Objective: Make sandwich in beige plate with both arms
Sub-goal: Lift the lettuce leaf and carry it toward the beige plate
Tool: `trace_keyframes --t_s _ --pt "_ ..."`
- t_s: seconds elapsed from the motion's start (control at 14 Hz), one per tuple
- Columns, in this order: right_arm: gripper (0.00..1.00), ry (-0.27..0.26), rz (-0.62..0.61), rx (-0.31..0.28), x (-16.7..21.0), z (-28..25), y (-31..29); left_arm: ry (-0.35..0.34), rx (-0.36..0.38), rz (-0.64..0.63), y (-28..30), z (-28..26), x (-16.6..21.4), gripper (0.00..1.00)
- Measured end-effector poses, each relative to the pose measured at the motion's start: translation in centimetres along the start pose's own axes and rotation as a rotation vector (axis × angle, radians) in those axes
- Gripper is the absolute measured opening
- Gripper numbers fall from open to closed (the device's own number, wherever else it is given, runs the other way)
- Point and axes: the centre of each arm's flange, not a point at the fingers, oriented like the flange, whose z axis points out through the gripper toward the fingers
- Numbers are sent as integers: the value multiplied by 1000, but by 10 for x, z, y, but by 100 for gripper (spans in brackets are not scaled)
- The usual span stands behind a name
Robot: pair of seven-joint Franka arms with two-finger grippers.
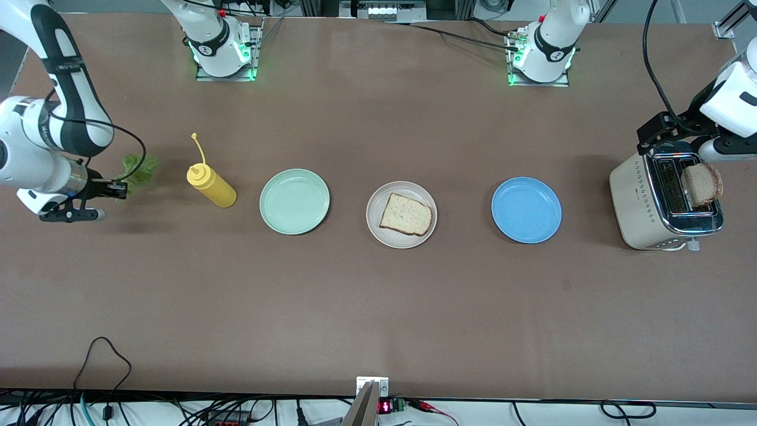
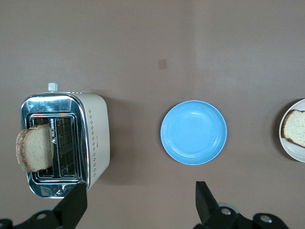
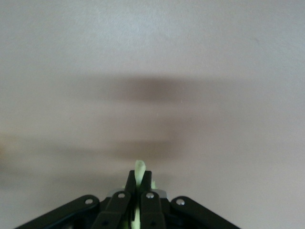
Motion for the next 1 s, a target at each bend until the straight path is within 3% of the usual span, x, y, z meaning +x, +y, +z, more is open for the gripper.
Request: trace_keyframes --t_s 0.57,1.0 --pt "5 -78 72 154 -27 -130 -49 -2 0 -14 -7 1 0 100" --pt "5 -92 247 186 -17 -170 -152 -7 1 -12 -6 1 0 100"
